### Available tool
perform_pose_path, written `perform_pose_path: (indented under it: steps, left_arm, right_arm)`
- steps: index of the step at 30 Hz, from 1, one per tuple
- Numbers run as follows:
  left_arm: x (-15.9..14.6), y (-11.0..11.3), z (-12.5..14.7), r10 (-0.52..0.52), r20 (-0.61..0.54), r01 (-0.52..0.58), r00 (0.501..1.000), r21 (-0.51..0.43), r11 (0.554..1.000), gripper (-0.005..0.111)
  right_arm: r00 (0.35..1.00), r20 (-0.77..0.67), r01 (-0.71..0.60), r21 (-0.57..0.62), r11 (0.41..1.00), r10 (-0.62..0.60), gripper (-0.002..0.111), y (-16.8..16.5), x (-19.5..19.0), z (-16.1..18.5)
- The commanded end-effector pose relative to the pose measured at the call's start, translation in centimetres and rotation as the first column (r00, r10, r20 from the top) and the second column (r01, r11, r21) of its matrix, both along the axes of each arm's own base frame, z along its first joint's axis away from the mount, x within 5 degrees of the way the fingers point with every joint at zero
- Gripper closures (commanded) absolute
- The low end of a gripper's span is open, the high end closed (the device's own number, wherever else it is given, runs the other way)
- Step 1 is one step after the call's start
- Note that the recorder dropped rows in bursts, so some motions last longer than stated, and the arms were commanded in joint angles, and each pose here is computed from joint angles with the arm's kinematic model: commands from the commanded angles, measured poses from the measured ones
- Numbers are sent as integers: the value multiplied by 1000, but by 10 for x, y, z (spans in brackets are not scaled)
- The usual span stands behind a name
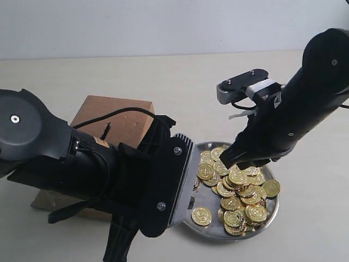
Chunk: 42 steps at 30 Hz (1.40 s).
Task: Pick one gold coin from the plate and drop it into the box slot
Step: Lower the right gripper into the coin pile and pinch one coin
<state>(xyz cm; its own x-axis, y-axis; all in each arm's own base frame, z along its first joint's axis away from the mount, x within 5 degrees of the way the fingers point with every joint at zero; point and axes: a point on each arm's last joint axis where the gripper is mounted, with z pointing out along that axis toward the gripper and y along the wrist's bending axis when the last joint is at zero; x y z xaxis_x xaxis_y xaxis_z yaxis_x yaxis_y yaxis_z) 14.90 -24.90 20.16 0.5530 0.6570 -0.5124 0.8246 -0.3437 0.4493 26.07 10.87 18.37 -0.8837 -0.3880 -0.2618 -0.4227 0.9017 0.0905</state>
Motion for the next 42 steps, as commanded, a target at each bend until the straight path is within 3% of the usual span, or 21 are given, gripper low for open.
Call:
perform_pose_path:
  steps: [1, 12, 19, 23, 42]
  left_arm:
    - [-1, -1, 3, 0, -10, 0, 1000, -8, 1000, 107]
    - [-1, -1, 3, 0, -10, 0, 1000, -8, 1000, 107]
    - [-1, -1, 3, -1, -8, 1, 1000, -8, 1000, 107]
    - [-1, -1, 3, -1, -8, 1, 1000, -8, 1000, 107]
    - [-1, -1, 3, -1, -8, 1, 1000, -8, 1000, 107]
  right_arm:
    - [999, -36, -1, -12, 1000, 0, 46, 1, 1, -2]
    - [986, -165, 27, -39, 999, -33, 44, 13, 22, -38]
    - [984, -169, 47, -46, 998, -54, 46, 22, 34, -42]
    - [983, -170, 51, -120, 991, -71, 46, 17, 38, -48]
    - [978, -178, 86, -116, 989, -106, 50, 19, 41, -60]
